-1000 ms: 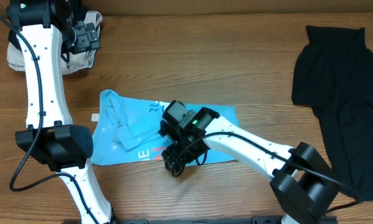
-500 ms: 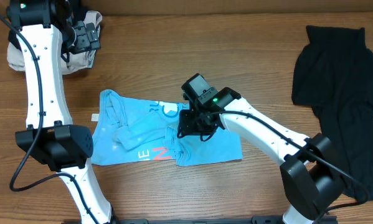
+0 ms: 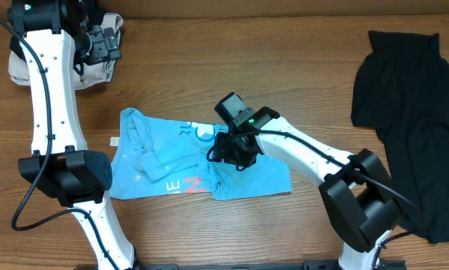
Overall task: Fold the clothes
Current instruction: 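Press the folded end down and open the right gripper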
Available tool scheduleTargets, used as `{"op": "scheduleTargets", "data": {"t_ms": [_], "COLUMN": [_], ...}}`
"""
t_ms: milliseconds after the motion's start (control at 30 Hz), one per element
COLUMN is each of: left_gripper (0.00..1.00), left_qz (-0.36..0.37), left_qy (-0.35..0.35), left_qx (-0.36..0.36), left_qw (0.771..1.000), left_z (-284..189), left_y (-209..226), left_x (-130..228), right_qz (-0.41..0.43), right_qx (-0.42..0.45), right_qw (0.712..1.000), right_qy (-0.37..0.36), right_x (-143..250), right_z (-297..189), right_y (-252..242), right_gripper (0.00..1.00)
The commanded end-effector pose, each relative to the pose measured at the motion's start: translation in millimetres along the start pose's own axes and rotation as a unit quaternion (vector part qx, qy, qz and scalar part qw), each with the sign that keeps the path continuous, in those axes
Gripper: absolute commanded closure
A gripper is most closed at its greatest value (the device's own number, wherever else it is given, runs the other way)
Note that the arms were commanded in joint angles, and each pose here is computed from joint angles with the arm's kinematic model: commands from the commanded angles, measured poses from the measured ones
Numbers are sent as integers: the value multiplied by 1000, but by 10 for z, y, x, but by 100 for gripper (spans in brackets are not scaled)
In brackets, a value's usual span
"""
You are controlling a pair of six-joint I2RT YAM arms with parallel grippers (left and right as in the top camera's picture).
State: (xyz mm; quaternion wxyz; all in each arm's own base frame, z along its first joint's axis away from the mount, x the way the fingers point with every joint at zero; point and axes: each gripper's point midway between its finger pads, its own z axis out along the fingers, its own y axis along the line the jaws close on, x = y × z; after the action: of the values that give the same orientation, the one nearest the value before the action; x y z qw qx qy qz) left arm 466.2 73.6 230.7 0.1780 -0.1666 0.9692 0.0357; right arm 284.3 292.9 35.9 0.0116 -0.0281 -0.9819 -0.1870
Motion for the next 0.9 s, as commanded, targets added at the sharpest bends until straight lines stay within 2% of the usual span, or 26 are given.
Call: {"op": "scheduleTargets", "data": {"t_ms": [0,33,67,100,767,800,867], "left_gripper": [0,0,0,0,0,0,0], "left_qz": [10,10,10,10,10,10,10], "left_qy": [-8,-9,-9,-9,-9,-9,-9], "left_qx": [4,2,0,0,1,1,0], "left_qw": [1000,1000,1000,1000,1000,1000,1000], "left_z": [-47,-47,-47,-47,-47,-47,-47], "left_y": [-9,-2,3,3,2,2,2], "left_x": [-27,-29,-30,-30,-30,-29,-28], "right_qz": [-3,-5,-8,-10,-8,-13,-22], "right_qx": [-13,-19,-28,-34,-103,-103,-102], "right_qw": [1000,999,999,998,983,983,982], "right_qy": [-23,-28,-38,-44,-152,-154,-155], "right_x": [-121,-153,-203,-235,-1037,-1057,-1063], "right_z": [-9,-13,-23,-28,-353,-349,-335], "right_y": [113,138,182,210,252,245,245], "right_gripper": [66,84,94,96,96,85,47]}}
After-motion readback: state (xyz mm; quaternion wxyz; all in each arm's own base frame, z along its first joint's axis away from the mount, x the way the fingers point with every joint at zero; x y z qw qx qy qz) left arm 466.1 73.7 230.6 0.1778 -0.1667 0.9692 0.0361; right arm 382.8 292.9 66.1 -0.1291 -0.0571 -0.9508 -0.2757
